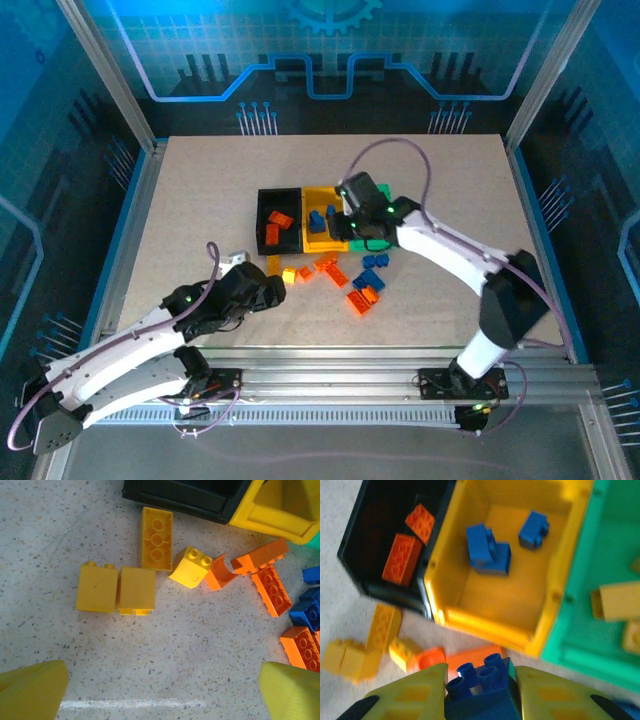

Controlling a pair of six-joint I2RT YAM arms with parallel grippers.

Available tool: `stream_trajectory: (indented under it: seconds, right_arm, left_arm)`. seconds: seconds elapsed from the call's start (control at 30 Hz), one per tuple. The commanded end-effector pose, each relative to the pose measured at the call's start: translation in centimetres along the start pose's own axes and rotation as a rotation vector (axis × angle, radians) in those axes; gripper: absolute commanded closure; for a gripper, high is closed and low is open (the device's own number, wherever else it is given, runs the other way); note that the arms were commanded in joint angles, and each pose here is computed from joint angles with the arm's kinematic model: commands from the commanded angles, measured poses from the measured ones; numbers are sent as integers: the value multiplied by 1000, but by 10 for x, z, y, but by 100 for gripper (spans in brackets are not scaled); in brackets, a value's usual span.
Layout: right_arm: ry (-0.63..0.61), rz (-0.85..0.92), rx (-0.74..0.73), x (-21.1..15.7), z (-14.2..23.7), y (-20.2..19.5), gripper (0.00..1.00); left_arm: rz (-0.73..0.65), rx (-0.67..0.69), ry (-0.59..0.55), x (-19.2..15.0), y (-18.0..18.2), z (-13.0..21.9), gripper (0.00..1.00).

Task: Sort the legos into containers by color

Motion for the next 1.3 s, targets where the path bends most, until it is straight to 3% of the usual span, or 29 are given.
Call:
stream_trajectory:
  seconds: [0.0,0.2,0.3,0.43,0.63,0.93,1.07,1.17,1.27]
  right_arm:
    - [5,-2,-61,16,-36,8,67]
    - [9,-19,-145,32,-80,12,65]
    - [7,-17,-144,38,-87,17,55]
    - [-27,-21,-114,49,-78,25,41]
    - [-82,-28,-64,57,-45,33,40]
    - [-78,-40,-14,10,1,10,41]
    - [-64,-51,-27,-13,16,-10,41]
    - [-54,-58,-40,-28,23,-24,41]
    - [-53,-66,-55,-38,27,-34,41]
  left_arm:
    - [26,63,12,-9,16,2,1]
    - [55,33,-19,-13,25,8,1]
    - [50,33,-20,-15,27,10,1]
    - [47,43,-14,-15,29,11,1]
    - [44,12,-27,-11,24,11,1]
    - [-98,-42,61,5,-13,-14,1]
    - [-168,48,135,11,-23,-33,5]
    - [-120,119,186,13,-14,-46,6]
    - [-16,94,205,11,2,-57,5]
Point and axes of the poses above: each hand's point on the last joint's axis, 136 mm out from that joint toward the fingers, its own z axis back along the fingers, its own y axis along the line the jaws close on, x = y × z, the point moved 7 cm from there along z, back along the fingers, and after that the axes turned 14 degrees about -z, right-handed, at the moved point
